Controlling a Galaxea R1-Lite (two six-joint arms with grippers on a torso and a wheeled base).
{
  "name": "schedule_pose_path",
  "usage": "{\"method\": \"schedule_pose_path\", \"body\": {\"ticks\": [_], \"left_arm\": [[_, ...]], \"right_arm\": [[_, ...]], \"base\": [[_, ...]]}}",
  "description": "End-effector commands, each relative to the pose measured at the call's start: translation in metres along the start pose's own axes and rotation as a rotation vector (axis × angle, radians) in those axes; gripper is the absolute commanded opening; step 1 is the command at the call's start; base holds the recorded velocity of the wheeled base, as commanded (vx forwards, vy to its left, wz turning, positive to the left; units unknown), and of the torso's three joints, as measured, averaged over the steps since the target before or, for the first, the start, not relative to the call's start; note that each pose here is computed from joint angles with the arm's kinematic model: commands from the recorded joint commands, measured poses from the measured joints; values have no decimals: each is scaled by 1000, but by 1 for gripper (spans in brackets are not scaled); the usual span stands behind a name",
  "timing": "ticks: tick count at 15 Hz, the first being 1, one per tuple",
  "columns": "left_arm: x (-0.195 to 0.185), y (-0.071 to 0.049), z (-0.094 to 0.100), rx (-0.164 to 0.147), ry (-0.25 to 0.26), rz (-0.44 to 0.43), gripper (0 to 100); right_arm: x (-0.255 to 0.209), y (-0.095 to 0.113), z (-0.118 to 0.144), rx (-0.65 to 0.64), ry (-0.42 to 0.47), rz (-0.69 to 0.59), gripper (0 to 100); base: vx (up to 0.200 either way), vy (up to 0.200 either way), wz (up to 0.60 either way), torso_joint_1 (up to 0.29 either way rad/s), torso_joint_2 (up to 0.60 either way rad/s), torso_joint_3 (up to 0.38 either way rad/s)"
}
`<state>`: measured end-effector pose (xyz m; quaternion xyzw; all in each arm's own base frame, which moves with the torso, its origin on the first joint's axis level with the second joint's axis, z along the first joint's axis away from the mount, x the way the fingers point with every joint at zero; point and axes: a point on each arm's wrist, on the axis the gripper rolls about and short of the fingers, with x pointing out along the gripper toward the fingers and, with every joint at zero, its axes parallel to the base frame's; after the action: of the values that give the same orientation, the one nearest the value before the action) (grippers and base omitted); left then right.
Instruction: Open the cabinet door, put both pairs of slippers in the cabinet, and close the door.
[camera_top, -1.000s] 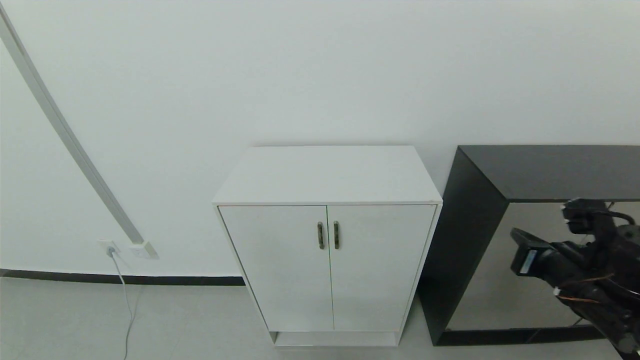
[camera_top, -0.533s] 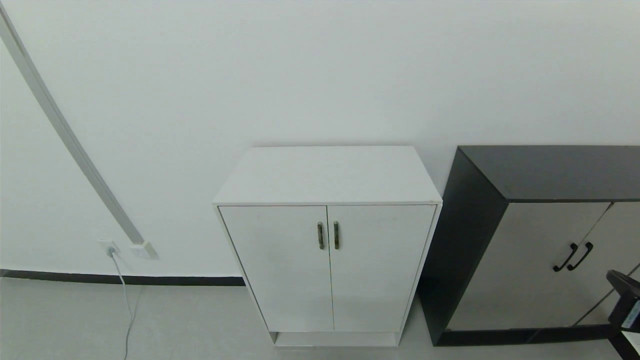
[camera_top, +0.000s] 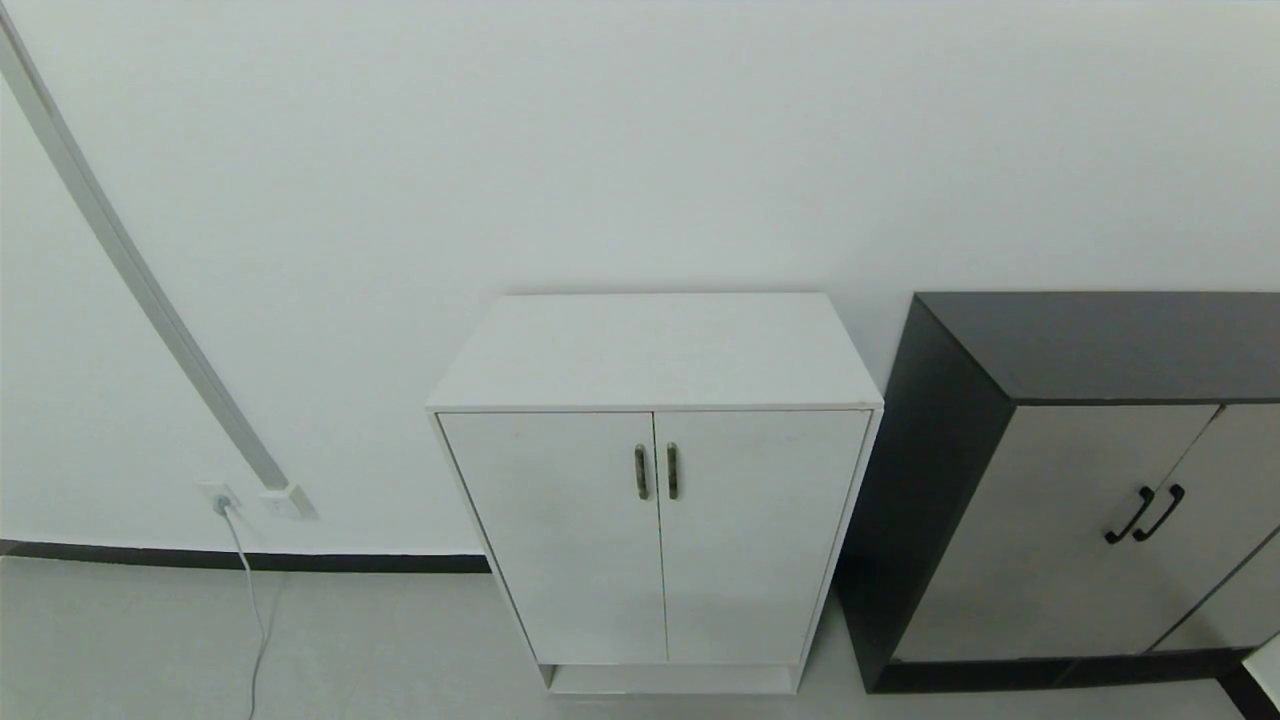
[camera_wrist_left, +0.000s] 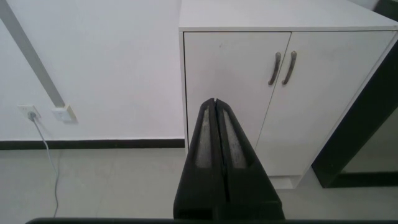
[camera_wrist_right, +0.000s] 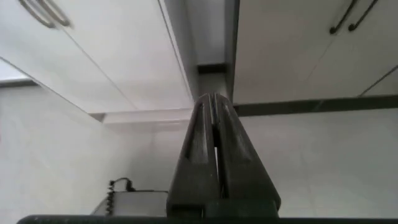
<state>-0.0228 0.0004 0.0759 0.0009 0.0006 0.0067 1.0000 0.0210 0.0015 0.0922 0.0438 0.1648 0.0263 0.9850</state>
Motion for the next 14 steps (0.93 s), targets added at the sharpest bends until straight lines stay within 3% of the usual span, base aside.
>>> {"method": "schedule_pose_path", "body": {"ticks": [1,5,8,9,11,14], "left_arm": [[0,0,0,0,0,0,0],[0,0,0,0,0,2,0],[0,0,0,0,0,2,0],[0,0,0,0,0,2,0],[0,0,0,0,0,2,0],[0,0,0,0,0,3,0]], "right_arm": [[-19,-1,-13,3,-112,66,0],[-24,-1,-15,-30,-177,40,0],[-33,1,-20,-177,-276,-107,0],[-33,0,-20,-185,-272,-133,0],[-33,-1,-20,-129,-246,-276,0],[-33,-2,-21,-3,-266,-292,0]], "base": [[0,0,0,0,0,0],[0,0,0,0,0,0],[0,0,0,0,0,0],[0,0,0,0,0,0],[0,0,0,0,0,0],[0,0,0,0,0,0]]}}
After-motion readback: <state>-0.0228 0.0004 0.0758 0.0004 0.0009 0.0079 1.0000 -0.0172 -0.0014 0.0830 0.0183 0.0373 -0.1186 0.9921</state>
